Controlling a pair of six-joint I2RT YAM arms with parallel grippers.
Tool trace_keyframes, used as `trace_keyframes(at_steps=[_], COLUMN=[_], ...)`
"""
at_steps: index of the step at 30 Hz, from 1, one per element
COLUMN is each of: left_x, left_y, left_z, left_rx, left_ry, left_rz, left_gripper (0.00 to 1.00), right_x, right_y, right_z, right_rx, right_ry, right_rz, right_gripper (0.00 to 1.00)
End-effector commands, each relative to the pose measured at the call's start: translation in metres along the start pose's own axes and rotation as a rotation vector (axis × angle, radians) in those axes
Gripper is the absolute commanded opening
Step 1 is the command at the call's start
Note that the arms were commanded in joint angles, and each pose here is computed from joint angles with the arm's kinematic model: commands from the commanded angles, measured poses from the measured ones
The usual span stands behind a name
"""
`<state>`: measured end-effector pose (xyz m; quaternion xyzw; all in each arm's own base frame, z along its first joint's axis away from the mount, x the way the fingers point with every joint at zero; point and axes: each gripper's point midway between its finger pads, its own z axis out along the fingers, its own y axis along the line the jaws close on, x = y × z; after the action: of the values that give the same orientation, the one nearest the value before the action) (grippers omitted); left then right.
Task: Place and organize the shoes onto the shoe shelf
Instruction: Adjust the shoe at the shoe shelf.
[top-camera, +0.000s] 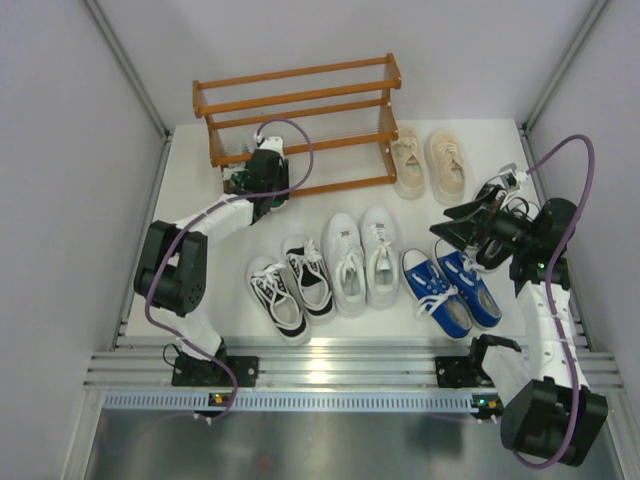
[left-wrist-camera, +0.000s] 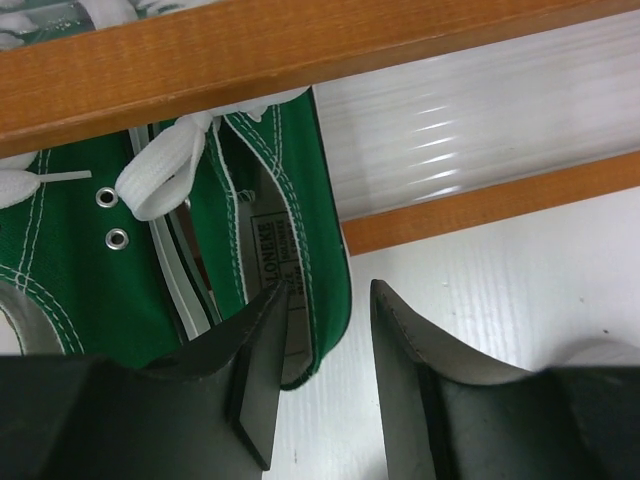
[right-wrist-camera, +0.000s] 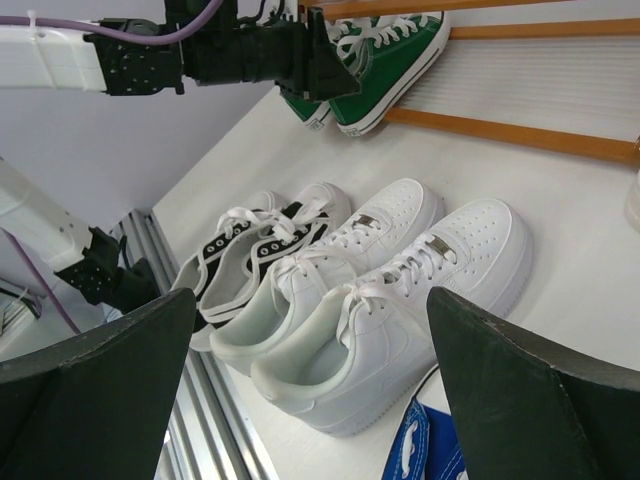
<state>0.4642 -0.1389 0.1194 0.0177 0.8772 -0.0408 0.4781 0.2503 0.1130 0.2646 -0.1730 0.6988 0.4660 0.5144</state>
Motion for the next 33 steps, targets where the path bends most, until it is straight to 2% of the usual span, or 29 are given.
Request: trace_keyframes(at_steps=[1, 6, 12, 16, 19, 20, 23, 24, 25, 33], left_x=[-0.028, -0.027, -0.013, -0.004, 0.002, 0.003, -0.001, -0.004, -0.006, -0.035], left_y=[0.003, 0.002, 0.0, 0.0, 0.002, 0.001, 0.0, -0.003, -0.005, -0.032], left_z=[0.008, 0.016, 0.029, 0.034, 0.035, 0.035, 0.033, 0.032, 0.03, 0.015], left_rx=[-0.051, -0.076, -0.071, -0.067, -0.071, -0.065, -0.059, -0.04, -0.029, 0.106], left_ry=[-0.108, -0.142, -0.113, -0.091, -0.079, -0.077, -0.084, -0.091, -0.094, -0.162], left_rz=[0.027, 0.069, 0.109, 0.134, 0.154, 0.166, 0.178, 0.177, 0.178, 0.214], left_gripper=[0.44, 0.43, 0.41, 0.34, 0.26, 0.21, 0.14, 0.04, 0.0, 0.0], right_x=[-0.02, -0.02, -0.021, -0.021, -0.021, -0.02, -0.021, -0.021, -0.021, -0.021], right_y=[0.005, 0.005, 0.004, 0.004, 0.004, 0.004, 0.004, 0.004, 0.004, 0.004], right_z=[-0.002, -0.002, -0.002, -0.002, -0.002, -0.002, -0.002, -0.002, -0.002, -0.002], right_rx=[-0.013, -0.013, -0.011, -0.011, -0.011, -0.011, -0.011, -0.011, -0.011, -0.011], right_ry=[-0.027, -0.027, -0.027, -0.027, -0.027, -0.026, -0.026, -0.026, -0.026, -0.026], right_rz=[-0.105, -0.105, -0.105, -0.105, -0.105, -0.102, -0.103, -0.103, -0.103, -0.103], right_gripper=[0.99, 1.0, 0.99, 1.0, 1.0, 0.99, 0.99, 0.99, 0.99, 1.0])
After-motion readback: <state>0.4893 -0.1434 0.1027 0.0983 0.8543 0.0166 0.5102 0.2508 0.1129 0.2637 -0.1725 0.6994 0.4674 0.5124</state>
